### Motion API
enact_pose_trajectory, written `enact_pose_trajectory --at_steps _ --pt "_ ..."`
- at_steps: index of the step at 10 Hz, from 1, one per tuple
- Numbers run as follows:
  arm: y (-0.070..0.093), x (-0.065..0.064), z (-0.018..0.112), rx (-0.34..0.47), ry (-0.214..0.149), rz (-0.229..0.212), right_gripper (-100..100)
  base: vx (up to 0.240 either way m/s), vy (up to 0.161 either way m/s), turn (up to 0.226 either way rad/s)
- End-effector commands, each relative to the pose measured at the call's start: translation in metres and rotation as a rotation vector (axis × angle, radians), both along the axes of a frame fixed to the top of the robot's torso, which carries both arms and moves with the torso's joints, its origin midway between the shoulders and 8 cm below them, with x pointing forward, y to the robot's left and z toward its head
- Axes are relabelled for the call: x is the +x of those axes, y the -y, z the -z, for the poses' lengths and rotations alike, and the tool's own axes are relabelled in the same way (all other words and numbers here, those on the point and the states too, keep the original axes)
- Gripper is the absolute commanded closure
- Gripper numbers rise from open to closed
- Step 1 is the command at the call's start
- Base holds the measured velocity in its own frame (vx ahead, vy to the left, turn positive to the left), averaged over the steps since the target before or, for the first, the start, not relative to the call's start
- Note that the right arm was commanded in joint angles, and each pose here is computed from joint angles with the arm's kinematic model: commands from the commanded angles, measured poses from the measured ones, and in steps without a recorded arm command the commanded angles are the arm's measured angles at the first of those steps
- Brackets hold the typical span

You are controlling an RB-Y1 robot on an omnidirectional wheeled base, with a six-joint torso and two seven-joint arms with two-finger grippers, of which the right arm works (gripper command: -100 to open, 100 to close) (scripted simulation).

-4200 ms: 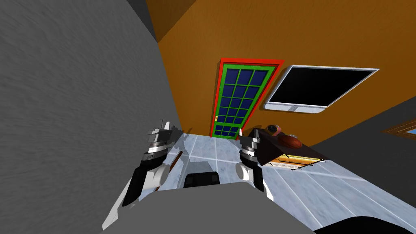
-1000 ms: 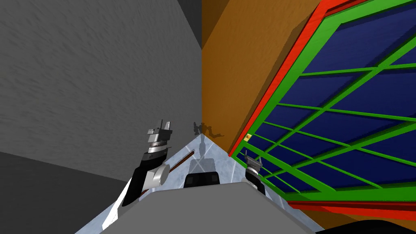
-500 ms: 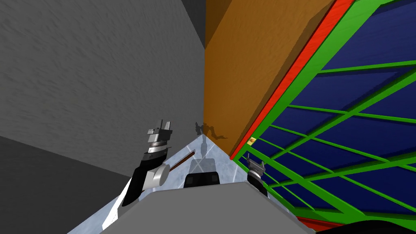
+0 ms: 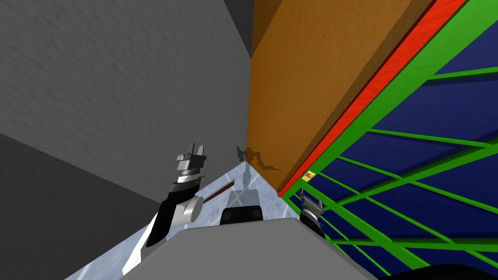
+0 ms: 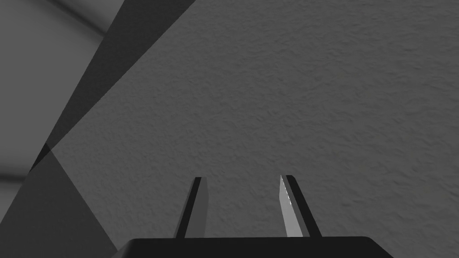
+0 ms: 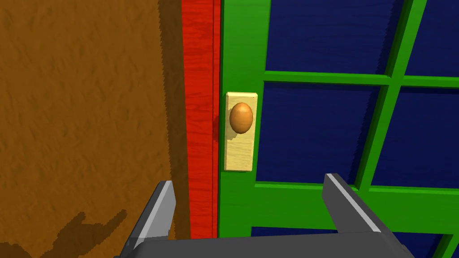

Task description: Pull the door open

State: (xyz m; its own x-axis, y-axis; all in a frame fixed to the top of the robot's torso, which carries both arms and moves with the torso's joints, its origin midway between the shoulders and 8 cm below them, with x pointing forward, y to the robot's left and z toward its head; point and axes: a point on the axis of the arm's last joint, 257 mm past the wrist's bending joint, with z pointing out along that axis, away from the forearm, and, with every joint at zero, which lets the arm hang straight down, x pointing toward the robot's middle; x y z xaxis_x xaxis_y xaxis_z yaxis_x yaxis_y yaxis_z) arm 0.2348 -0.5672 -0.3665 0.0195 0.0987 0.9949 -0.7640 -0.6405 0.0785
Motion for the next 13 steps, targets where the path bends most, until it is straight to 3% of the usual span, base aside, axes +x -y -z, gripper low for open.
enact_pose_trajectory --at_steps 1,7,11,13 --pt "0.004 -0.005 0.006 0.014 0.003 0.015 -100 0.050 -0.069 0.094" --pt "0.025 -0.033 0.021 0.057 0.012 0.082 -100 0.030 -0.043 0.095" --pt "0.046 -0.066 0.032 0.093 0.025 0.158 -100 0.055 -0.096 0.158" --pt "0.045 -0.061 0.032 0.089 0.024 0.130 -100 0.067 -0.050 -0.078"
